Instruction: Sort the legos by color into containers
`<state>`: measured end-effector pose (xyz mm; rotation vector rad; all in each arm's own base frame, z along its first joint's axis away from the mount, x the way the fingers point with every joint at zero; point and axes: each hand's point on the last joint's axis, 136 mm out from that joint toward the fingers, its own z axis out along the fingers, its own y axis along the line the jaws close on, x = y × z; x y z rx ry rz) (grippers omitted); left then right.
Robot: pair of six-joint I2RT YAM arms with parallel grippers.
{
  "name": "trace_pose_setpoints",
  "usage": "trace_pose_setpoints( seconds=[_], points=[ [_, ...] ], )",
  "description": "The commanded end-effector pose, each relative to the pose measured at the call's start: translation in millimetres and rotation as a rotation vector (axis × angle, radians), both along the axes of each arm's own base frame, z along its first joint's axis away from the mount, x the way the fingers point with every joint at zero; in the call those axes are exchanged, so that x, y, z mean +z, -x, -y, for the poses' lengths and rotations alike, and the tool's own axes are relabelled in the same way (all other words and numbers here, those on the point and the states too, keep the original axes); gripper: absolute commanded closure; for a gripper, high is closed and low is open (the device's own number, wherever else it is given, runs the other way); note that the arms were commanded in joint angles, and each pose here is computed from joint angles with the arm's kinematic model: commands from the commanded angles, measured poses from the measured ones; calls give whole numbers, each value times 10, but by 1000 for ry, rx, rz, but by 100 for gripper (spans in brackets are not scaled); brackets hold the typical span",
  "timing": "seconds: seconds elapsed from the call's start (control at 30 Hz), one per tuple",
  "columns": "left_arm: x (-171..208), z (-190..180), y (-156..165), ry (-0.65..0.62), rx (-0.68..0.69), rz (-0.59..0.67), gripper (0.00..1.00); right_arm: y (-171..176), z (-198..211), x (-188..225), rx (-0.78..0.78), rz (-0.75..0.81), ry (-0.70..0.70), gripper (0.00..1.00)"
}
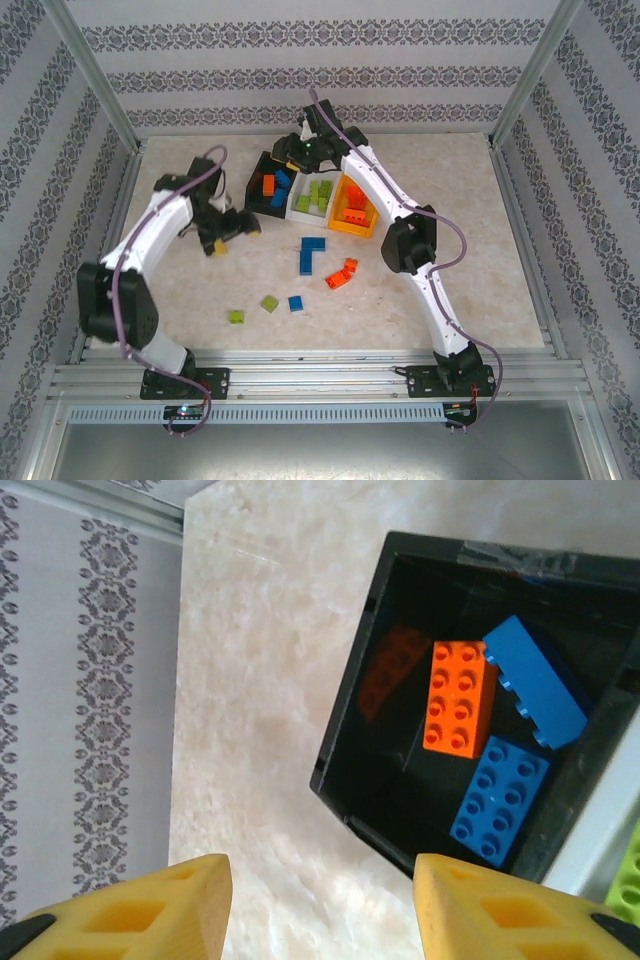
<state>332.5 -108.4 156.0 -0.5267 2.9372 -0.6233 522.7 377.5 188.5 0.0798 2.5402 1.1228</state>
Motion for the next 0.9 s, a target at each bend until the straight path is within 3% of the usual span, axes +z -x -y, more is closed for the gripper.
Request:
trace_pose_setpoints(
  seconds=[0.0,0.1,0.3,0.47,0.87],
  points=[
    [140,36,-711,-44,-25,137,20,186,229,230,43,30,69,48],
    [50,6,-1134,-116,-49,135,34,386,416,276,63,23,107,48],
    [-294,153,-1559,-234,-117,112,36,799,1010,274,14,2,157,51],
    [-485,392,-1772,-299,-171,133,39,1058,1438,157,-44,-58,146,52],
    [-808,197,-2094,-457,-66,154,48,1457,1739,-35,-31,-164,136,53]
  ],
)
